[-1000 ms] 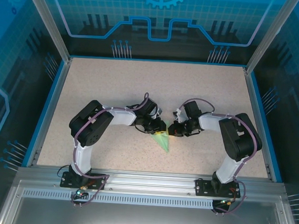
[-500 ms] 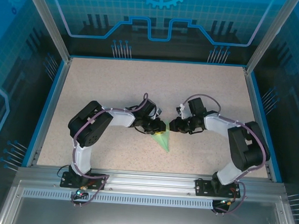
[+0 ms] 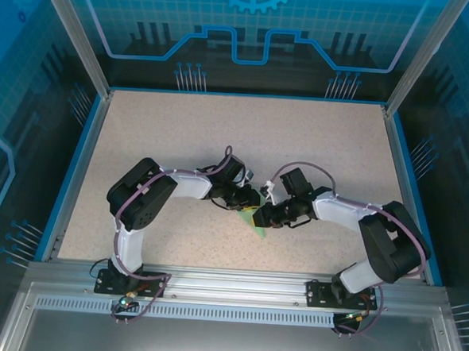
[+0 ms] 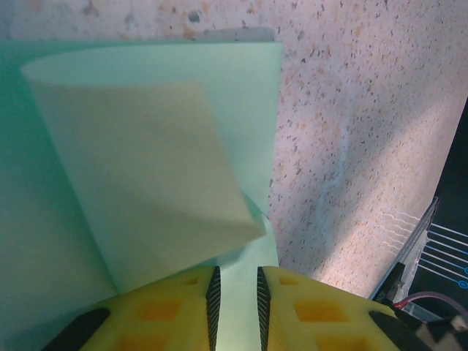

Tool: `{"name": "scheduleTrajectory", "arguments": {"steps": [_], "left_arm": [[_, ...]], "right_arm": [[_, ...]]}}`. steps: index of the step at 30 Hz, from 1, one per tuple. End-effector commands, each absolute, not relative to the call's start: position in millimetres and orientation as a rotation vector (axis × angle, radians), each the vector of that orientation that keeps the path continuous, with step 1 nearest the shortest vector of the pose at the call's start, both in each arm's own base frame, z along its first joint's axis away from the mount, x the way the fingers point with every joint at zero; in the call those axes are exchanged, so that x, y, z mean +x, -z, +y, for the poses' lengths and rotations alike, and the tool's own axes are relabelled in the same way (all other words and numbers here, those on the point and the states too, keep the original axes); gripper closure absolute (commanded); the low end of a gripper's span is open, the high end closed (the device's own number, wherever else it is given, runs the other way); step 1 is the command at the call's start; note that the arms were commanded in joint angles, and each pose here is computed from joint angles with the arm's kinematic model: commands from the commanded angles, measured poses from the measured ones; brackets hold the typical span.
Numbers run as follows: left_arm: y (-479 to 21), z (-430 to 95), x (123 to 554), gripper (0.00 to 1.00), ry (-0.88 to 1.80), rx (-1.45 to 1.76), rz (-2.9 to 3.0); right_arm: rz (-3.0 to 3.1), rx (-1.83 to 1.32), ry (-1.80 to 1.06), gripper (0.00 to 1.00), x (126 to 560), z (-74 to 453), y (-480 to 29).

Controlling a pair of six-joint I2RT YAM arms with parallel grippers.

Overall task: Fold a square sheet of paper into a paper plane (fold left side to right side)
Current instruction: Fourth fold the wing at the center of the table.

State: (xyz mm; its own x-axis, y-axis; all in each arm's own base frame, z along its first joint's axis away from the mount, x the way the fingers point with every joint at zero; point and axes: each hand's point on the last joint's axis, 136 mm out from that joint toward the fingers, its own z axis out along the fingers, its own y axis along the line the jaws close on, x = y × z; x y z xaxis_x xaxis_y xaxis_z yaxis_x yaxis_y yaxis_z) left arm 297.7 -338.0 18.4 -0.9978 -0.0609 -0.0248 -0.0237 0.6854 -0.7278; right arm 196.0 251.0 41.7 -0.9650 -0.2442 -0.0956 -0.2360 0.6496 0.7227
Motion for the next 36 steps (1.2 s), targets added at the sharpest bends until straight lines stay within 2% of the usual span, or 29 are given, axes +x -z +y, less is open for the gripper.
{"name": "scheduleTrajectory", "arguments": {"steps": [1,36], "left_arm": [[19,-310,272,0.76,1.038,-0.179,3.003],[21,-310,272,0.76,1.029,-0.174,3.008]], "right_arm": [[-2.842,0.42,1.165,0.75,192,251,-32],[-2.855,0.435,0.885,0.75,170,228,-4]]}}
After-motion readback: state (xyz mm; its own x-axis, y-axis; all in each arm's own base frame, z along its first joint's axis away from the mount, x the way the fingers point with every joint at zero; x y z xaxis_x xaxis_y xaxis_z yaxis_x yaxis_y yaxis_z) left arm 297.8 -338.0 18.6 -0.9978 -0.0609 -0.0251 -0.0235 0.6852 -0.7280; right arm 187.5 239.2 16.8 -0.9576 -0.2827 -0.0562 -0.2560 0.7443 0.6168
